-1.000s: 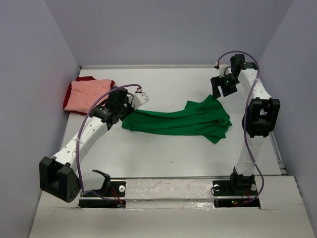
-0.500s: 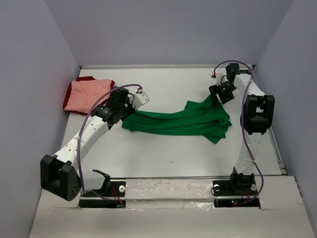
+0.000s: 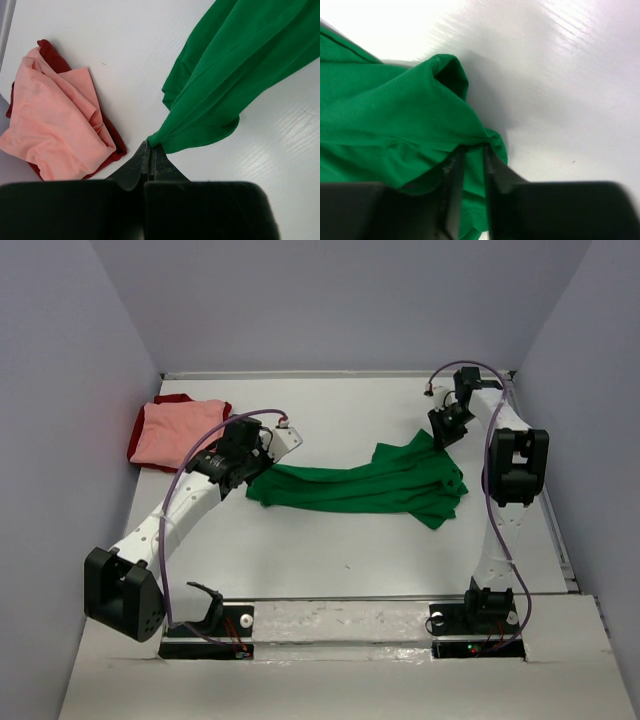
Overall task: Fold and stack the t-shirts
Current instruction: Flatten the tshirt out
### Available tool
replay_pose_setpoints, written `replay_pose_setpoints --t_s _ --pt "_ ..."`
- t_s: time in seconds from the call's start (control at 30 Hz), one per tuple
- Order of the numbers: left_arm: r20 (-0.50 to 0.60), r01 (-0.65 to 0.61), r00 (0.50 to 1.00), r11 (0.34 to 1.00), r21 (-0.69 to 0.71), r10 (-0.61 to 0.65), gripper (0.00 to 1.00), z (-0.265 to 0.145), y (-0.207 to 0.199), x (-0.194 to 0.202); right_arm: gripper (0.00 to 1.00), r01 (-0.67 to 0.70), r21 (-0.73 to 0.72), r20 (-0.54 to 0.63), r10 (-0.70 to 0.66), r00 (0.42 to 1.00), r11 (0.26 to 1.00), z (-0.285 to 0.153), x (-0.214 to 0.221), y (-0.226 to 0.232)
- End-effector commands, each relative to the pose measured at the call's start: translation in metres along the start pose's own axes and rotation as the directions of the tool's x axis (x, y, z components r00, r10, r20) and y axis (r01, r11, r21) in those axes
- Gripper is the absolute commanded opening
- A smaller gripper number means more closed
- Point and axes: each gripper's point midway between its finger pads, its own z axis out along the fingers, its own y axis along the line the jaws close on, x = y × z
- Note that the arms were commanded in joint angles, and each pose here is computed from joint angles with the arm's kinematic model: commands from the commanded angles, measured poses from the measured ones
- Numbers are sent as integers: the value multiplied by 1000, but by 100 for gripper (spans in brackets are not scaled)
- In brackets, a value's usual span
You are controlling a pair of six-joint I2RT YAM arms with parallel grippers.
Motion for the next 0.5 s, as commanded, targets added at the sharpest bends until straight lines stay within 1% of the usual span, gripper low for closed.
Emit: replay_pose_setpoints --t_s 0.0,0.03,0.1,0.13,0.33,0.37,0.4,0.43,0.47 --pt "20 14 1000 1000 2 -14 0 -4 2 -10 19 40 17 61 -41 997 999 -12 -20 -1" --pt "22 13 1000 1000 5 -13 0 -5 2 -10 15 42 16 65 -43 997 999 -14 -21 0" --pt "21 18 1000 1000 6 -18 0 -4 2 -11 2 50 20 72 -51 996 999 -17 -21 1" --pt "23 15 1000 1000 10 -16 0 -4 1 -11 0 52 20 73 -53 996 998 -18 -22 1" --pt "26 17 1000 1000 12 -17 0 -7 0 -11 0 57 33 88 -59 994 998 -28 -24 2" --pt "27 17 999 1000 14 -18 0 -7 -1 -11 5 59 43 91 -63 994 997 -31 -25 1" --pt "29 16 999 1000 15 -16 0 -8 -1 -11 16 60 46 89 -64 994 997 -31 -25 1" --pt "35 16 999 1000 15 -17 0 -9 -1 -12 38 67 56 88 -71 994 996 -33 -25 -1" --pt "32 17 999 1000 13 -18 0 -9 0 -11 44 68 63 91 -73 993 996 -34 -26 -2"
